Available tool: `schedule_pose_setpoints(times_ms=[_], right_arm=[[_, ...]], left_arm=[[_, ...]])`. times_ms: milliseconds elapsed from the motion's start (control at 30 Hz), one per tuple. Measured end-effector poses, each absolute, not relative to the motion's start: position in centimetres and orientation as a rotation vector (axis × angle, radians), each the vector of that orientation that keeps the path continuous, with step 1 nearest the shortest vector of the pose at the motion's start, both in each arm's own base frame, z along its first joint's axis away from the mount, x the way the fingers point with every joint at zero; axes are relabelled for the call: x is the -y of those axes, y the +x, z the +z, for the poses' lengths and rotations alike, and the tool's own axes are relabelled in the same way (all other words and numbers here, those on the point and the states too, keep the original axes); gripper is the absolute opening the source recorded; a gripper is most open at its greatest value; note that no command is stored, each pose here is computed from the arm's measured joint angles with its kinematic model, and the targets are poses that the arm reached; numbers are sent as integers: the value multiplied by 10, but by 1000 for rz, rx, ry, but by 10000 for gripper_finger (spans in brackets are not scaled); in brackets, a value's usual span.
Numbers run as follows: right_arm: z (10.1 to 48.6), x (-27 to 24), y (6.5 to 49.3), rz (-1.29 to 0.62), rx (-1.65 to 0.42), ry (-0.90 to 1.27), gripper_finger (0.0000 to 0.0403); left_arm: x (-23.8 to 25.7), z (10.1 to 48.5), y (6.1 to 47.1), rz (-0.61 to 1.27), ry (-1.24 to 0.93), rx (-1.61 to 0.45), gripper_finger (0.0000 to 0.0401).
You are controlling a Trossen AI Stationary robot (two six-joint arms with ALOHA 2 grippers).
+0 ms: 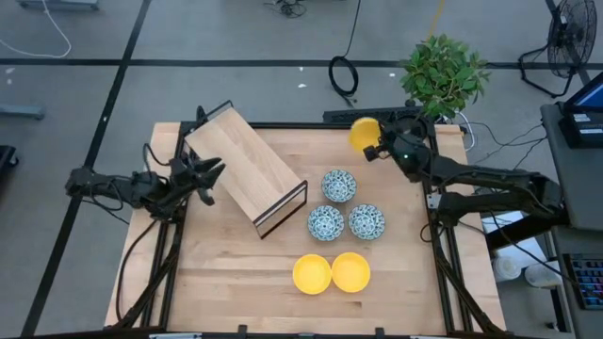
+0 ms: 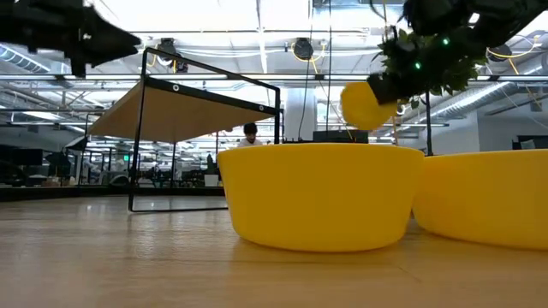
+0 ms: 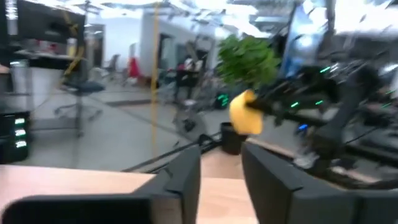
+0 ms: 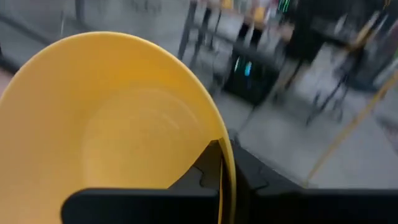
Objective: Pick & Place Mini bowls
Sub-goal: Put the top yellow bowl on the shelf
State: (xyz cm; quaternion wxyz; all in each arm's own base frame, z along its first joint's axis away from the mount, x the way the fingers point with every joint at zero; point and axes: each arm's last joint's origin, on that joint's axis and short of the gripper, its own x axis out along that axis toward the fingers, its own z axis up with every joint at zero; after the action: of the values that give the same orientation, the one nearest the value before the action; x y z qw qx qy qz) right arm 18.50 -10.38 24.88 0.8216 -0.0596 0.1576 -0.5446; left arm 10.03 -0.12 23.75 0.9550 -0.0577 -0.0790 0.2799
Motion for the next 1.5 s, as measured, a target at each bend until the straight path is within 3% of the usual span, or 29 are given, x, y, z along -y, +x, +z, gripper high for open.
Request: schedule_pose_setpoints(times_ms=[233,433,700,867,1133,1500], right_arm=[[267,112,208,-1166,-116,-332,1],[265,117,227,-1112,2,-498,1],[265,113,238,-1012,182,-586,0],[270,112,243,-903,263,-562,0],[281,132,289,-845,191,-644,0],[300,152,351,-823,128,-690,0]], left_arm=[[-3,278,159,790,167,-68,270],[-33,308,227,931,194,-59,329],[-71,319,301,815,228,-3,335],[-78,319,325,772,249,-20,335],[-62,338,305,993,349,-129,335],[-51,341,282,992,249,-211,335]])
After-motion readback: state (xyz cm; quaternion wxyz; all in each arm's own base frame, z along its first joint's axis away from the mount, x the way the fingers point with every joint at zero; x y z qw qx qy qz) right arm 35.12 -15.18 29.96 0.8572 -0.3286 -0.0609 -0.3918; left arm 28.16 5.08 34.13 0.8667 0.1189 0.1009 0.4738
